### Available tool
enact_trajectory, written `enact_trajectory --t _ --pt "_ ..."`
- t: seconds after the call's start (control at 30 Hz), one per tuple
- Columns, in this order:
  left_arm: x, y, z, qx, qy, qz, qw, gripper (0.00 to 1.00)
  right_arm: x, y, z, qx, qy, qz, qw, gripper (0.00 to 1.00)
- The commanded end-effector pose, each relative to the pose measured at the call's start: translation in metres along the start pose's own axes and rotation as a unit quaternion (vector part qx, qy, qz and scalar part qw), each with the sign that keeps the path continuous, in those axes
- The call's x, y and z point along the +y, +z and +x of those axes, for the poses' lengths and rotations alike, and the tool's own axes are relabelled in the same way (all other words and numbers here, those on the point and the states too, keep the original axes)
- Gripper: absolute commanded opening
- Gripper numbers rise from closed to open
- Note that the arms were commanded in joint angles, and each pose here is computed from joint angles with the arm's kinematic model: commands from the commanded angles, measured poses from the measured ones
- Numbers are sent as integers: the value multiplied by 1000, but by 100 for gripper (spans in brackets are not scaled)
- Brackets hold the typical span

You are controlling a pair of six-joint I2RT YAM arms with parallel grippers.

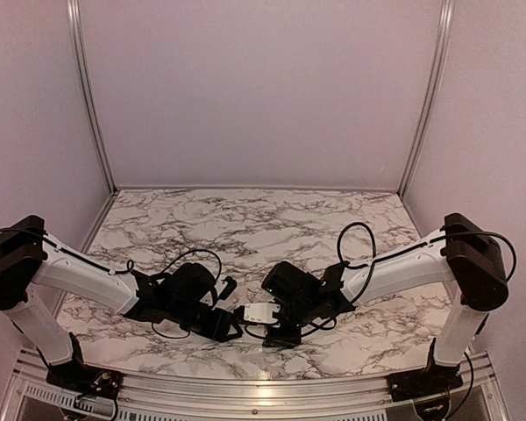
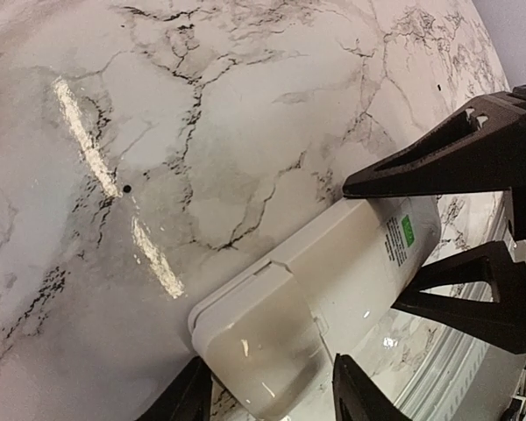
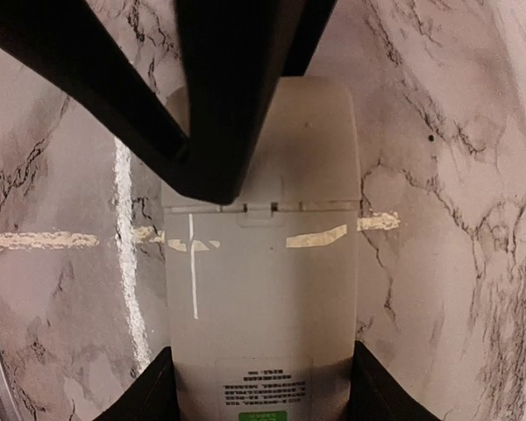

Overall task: Load the batteries into the remote control
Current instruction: Press the battery cover on the remote control.

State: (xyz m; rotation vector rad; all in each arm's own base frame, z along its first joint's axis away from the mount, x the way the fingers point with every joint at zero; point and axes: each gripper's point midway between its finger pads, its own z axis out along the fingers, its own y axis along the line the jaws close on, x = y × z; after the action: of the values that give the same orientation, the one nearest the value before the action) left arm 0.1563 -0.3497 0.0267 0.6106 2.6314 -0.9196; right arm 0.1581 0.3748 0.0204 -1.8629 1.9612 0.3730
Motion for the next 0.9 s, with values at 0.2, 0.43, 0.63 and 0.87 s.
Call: enact_trajectory --t 0.2,0.43,0.63,0.87 --pt "46 17 42 80 -19 -97 992 48 3 -3 13 28 -11 7 1000 8" --pt "78 16 60 111 -34 -170 979 45 2 -6 14 24 -17 11 1000 7" --pt "84 11 67 123 -18 -182 975 41 3 -5 21 33 -20 12 999 4" --pt "85 5 63 119 -21 -162 979 37 5 -4 23 34 -26 6 999 3"
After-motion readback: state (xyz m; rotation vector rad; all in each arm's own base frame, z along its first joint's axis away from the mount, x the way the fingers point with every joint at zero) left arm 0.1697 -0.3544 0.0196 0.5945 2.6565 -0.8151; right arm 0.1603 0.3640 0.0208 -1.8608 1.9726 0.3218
